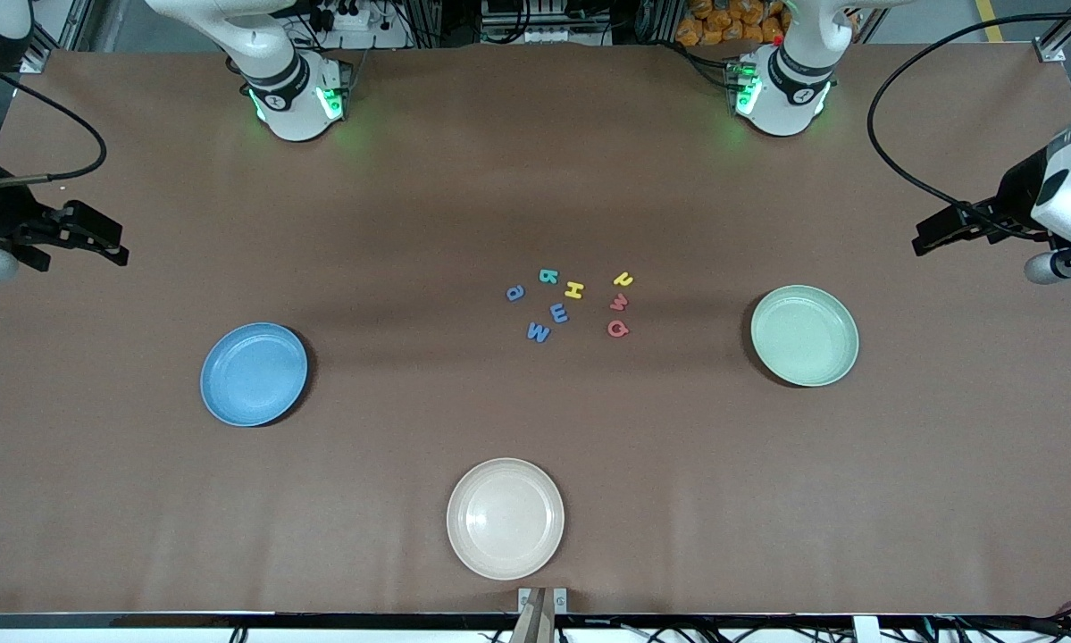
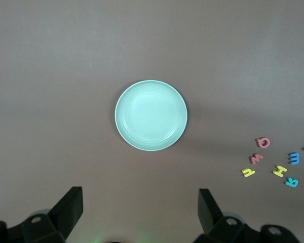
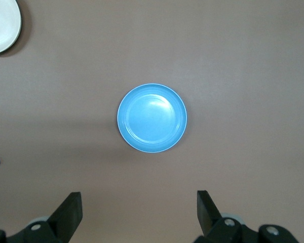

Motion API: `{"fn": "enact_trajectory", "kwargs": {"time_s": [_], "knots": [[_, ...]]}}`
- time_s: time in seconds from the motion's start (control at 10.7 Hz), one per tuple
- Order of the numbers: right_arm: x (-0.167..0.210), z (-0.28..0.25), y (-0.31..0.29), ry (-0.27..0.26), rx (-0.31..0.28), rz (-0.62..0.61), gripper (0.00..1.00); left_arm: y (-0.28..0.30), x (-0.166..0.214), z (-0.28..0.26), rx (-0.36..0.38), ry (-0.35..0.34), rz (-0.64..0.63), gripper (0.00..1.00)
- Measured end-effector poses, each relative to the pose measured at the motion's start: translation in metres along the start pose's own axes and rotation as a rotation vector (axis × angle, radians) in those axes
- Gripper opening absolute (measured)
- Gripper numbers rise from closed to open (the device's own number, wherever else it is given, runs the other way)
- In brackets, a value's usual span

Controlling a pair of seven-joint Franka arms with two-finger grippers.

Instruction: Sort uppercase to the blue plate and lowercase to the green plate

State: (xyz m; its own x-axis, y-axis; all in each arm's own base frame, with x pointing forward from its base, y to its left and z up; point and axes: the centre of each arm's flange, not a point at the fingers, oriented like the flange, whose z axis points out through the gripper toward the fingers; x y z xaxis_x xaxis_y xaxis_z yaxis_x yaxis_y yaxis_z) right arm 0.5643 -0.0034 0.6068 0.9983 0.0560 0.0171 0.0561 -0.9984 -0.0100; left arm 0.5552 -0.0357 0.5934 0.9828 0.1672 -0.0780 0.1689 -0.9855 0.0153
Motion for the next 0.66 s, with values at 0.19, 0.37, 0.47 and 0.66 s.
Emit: {"fn": "enact_trajectory", "kwargs": {"time_s": [0.19, 0.37, 0.47, 0.66], "knots": [[0.0000, 0.0000, 0.0001, 0.000, 0.000, 0.000, 1.00, -0.0003, -0.0013, -0.0001, 0.001, -0.003, 0.000, 1.00], [0.0000, 0.0000, 0.0002, 0.000, 0.000, 0.000, 1.00, -0.0004, -0.0016, 0.0005, 0.001, -0.004, 0.000, 1.00], [0.0000, 0.0000, 0.0003, 0.000, 0.000, 0.000, 1.00, -0.0004, -0.0017, 0.0008, 0.001, -0.005, 0.000, 1.00], [0.0000, 0.0000, 0.0007, 0.000, 0.000, 0.001, 1.00, -0.0004, -0.0017, 0.0016, 0.002, -0.006, 0.000, 1.00]]}}
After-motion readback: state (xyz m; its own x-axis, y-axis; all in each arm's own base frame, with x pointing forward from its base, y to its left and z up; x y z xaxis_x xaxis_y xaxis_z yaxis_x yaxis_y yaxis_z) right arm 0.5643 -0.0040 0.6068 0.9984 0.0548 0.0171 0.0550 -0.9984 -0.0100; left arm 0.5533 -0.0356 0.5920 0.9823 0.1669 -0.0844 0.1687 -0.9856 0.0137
